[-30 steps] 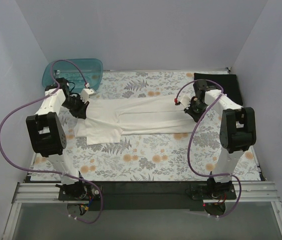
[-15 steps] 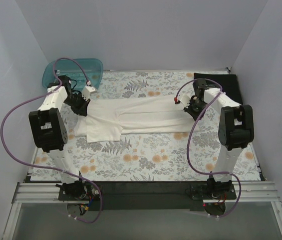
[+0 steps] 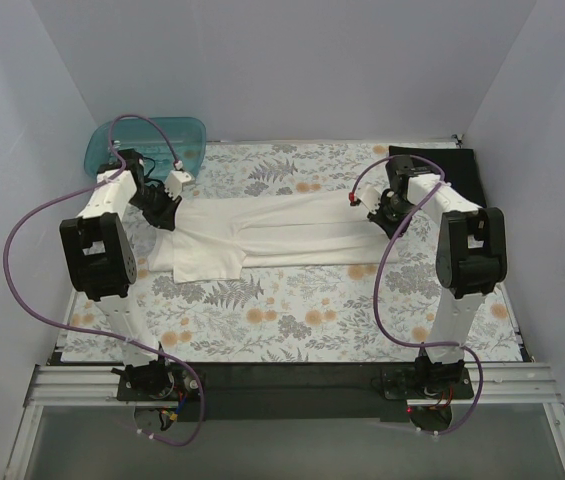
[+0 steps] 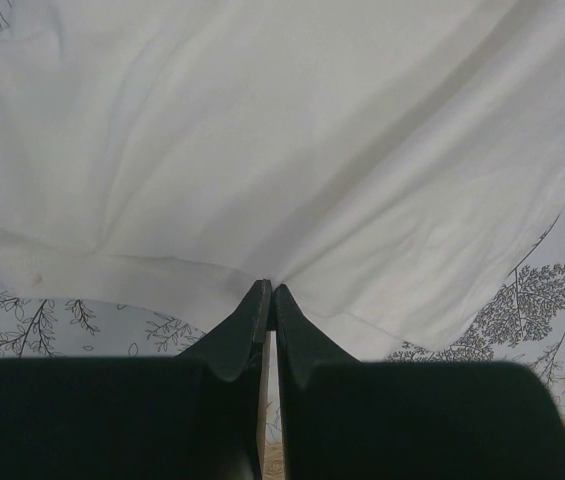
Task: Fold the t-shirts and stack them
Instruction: Fold the tshirt
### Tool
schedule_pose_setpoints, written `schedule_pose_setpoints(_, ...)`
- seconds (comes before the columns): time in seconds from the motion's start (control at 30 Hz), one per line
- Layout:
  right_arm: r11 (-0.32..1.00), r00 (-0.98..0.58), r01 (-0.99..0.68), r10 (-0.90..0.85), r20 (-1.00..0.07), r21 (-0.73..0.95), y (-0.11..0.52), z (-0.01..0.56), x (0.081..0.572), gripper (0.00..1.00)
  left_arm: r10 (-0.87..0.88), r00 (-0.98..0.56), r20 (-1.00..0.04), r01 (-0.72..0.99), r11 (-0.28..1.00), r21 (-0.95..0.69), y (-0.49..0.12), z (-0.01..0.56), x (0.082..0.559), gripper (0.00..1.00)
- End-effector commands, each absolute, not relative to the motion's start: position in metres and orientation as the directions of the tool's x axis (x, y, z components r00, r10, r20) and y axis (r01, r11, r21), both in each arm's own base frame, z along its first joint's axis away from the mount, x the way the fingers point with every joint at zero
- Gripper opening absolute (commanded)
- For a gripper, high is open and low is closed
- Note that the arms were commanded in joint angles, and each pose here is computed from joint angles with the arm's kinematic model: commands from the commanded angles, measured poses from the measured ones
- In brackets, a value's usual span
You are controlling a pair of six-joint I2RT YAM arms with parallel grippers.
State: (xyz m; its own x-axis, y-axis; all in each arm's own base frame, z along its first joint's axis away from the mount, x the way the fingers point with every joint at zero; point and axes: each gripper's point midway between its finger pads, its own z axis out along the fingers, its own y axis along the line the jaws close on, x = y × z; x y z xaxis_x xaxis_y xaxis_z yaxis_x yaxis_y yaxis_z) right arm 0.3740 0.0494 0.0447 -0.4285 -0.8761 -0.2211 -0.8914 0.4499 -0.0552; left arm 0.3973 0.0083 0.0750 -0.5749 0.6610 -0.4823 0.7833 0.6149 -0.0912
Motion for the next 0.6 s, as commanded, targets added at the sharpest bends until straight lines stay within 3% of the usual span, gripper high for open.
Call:
schedule_pose_setpoints(0.0, 0.445, -0.424, -0.893, -0.881, -0.212, -0.064, 0.043, 0.048, 0.38, 0.01, 0.669, -0.545, -0.505, 0.788, 0.614, -0.039, 0.011, 0.085, 0.412, 0.0)
schedule_pose_setpoints(0.57, 0.473, -0.454, -0.88, -0.866, -0.209, -0.047, 0.046, 0.041, 0.384, 0.01, 0.663, -0.567, -0.489, 0.78, 0.624, -0.058, 0.01, 0.067, 0.416, 0.0)
